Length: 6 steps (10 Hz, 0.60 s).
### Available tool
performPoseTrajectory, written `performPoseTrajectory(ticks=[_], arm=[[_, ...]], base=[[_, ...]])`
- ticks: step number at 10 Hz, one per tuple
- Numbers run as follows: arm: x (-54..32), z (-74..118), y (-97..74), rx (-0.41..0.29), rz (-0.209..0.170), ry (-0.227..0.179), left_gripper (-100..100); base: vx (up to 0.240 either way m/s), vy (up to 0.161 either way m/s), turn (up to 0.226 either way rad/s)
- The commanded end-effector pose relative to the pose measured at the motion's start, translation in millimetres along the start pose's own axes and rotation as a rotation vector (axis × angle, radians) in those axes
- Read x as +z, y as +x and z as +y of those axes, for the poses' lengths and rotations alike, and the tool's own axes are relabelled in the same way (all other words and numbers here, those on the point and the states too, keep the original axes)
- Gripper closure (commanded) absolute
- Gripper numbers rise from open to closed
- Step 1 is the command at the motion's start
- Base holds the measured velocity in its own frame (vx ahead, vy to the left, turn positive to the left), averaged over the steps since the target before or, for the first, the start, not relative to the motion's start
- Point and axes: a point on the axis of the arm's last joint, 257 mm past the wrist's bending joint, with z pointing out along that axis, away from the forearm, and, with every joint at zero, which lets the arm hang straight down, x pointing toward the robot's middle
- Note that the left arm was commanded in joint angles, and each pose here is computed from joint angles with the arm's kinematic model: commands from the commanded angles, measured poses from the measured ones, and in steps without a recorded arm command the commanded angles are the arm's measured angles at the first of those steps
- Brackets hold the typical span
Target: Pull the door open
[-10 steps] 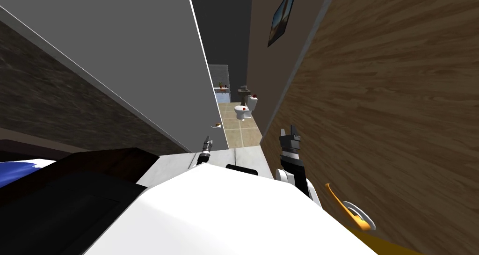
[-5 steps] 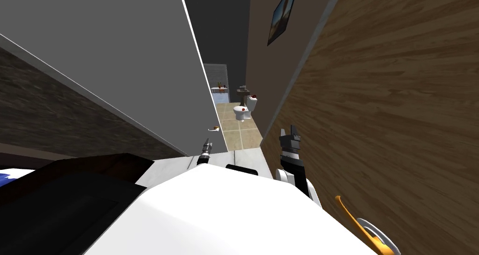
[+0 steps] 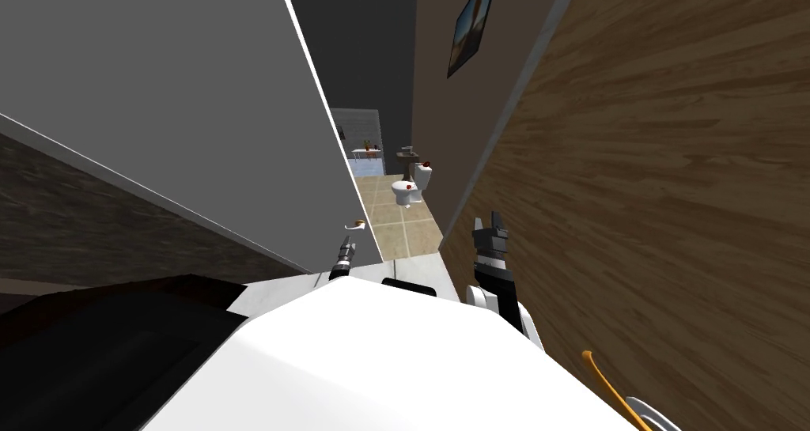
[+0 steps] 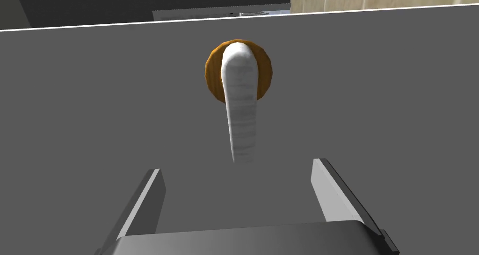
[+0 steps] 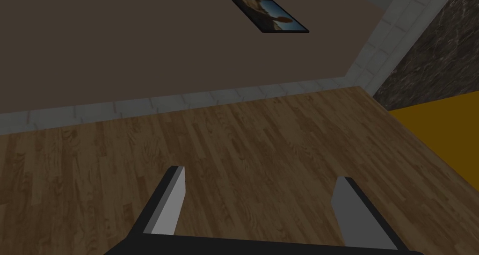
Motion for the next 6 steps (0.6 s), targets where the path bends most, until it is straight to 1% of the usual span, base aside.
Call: performPoseTrajectory(ticks=[1, 3, 5, 6], arm=[[-2.3, -1.0, -17.9, -0.002, -0.02, 0.0, -100], [-4.9, -0.6, -39.0, -0.001, -0.043, -0.001, -100], [-7.2, -1.0, -56.2, -0.001, -0.062, -0.001, -100], [-5.5, 1.1, -49.9, 0.0, -0.056, -0.002, -100]], base=[[0.23, 0.036, -0.141], [0.206, 0.034, -0.114], [0.168, 0.02, -0.092], [0.072, 0.01, -0.023]])
